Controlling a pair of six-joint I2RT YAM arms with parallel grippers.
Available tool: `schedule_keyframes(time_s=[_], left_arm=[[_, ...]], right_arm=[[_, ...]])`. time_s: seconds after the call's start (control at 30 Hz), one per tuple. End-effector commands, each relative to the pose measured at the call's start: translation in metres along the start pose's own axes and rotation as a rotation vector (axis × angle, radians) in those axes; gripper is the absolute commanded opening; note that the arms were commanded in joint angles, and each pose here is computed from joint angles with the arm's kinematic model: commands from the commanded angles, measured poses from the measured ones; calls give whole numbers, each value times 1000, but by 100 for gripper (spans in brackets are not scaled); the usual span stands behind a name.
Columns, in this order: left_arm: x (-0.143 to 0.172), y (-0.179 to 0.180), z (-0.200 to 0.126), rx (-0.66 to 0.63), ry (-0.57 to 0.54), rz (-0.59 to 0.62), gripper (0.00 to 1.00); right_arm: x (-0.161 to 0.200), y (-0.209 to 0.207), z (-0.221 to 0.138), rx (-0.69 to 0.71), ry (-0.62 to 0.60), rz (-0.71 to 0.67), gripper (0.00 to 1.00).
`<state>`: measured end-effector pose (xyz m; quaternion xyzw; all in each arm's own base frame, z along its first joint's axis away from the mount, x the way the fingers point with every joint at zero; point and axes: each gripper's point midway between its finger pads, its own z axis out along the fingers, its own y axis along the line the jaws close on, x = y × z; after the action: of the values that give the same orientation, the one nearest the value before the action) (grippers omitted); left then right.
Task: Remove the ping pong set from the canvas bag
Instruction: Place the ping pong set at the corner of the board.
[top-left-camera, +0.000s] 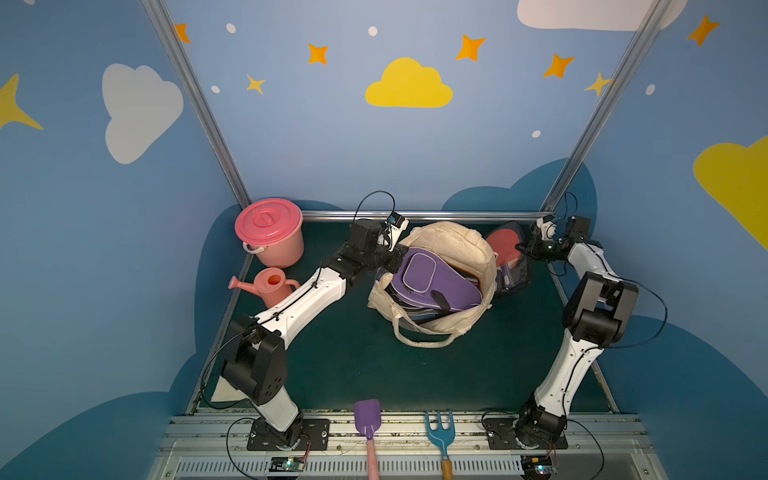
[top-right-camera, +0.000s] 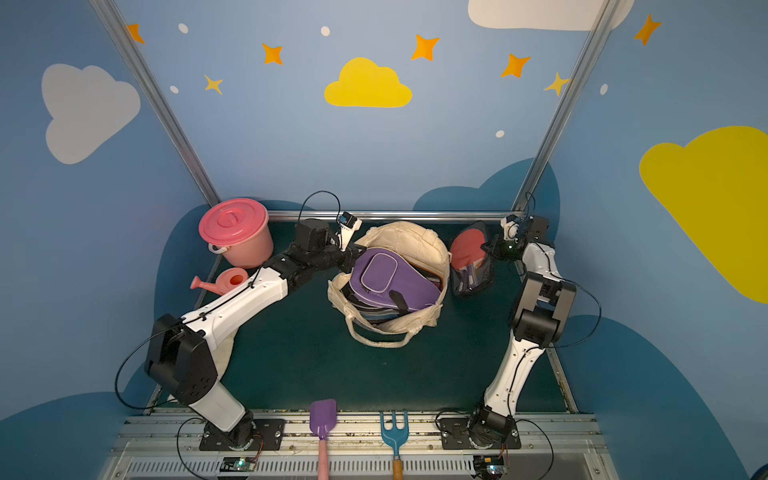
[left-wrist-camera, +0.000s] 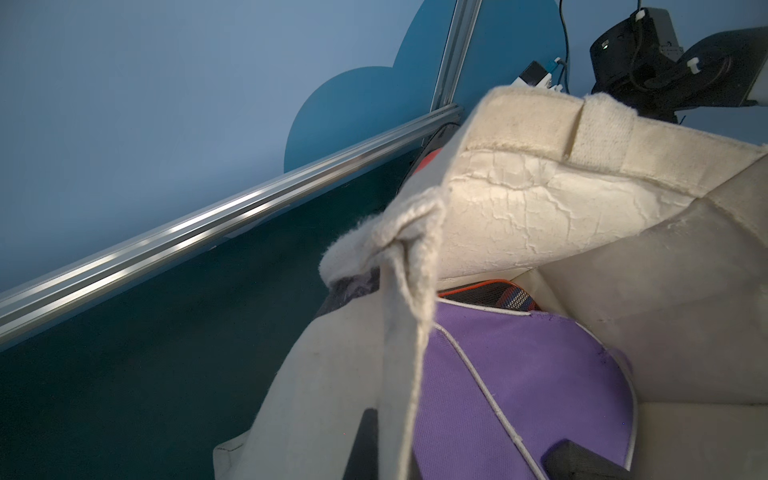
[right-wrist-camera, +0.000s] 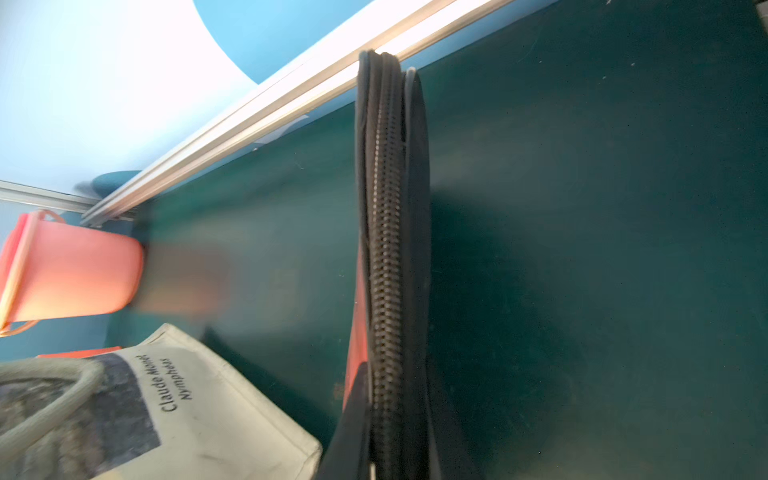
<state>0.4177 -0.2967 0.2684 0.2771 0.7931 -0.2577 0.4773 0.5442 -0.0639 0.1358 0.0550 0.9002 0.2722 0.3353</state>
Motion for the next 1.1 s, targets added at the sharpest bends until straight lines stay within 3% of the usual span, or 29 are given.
schedule_keyframes(time_s=[0.0,0.67,1.07], left_arm=[[8,-8,2,41,51,-2,4],[10,-11,14,58,76,13,5],[15,-11,12,52,90,24,5]], right_arm=[[-1,-39,7,189,2,-105,0],[3,-66,44,398,18,-232,0],[4,-85,55,438,28,-197,0]])
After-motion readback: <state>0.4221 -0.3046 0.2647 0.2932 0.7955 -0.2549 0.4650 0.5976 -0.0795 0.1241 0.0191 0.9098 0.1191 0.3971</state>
